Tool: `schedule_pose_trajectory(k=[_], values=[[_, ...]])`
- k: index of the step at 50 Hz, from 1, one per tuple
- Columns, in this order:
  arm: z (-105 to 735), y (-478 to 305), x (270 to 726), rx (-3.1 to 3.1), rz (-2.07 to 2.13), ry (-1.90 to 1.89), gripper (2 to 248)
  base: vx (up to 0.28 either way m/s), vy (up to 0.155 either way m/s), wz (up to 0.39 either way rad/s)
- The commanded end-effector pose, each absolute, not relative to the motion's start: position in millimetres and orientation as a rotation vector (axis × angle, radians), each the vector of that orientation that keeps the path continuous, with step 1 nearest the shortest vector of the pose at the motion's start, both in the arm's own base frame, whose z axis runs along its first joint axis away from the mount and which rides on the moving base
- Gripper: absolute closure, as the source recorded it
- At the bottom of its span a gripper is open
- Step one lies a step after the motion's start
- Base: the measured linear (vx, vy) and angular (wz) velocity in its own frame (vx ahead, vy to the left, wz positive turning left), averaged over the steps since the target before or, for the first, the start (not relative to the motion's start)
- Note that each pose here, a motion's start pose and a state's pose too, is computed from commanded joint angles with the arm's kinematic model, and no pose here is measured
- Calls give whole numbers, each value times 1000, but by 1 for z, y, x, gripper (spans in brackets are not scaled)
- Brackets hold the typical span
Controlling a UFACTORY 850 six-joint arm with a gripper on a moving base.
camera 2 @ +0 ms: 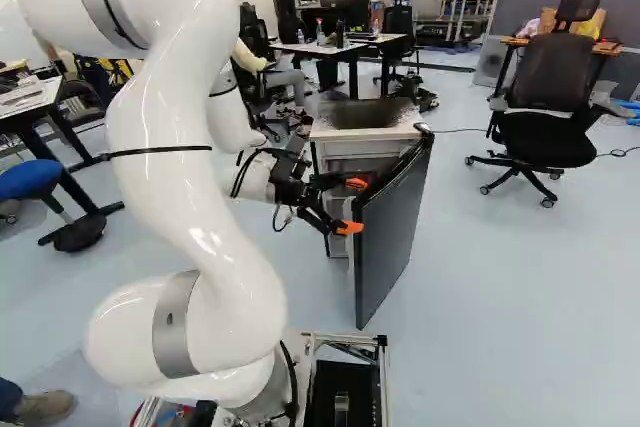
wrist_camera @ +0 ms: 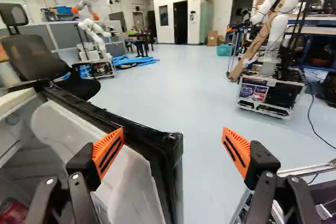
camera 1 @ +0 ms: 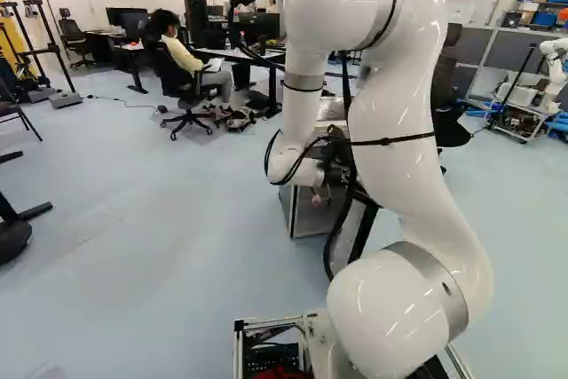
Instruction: Grab a drink from the fridge
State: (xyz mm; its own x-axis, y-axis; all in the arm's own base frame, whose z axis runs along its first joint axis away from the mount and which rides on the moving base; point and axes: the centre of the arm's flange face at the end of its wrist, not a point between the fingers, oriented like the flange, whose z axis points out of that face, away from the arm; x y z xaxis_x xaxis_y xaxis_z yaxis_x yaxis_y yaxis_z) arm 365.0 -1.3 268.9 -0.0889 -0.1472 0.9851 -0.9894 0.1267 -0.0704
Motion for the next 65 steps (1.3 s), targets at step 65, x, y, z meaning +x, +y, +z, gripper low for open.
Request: schedule_pose_trajectory(k=[65], values=[[284,-171,418,714,861,-1767,3,0,0,0]])
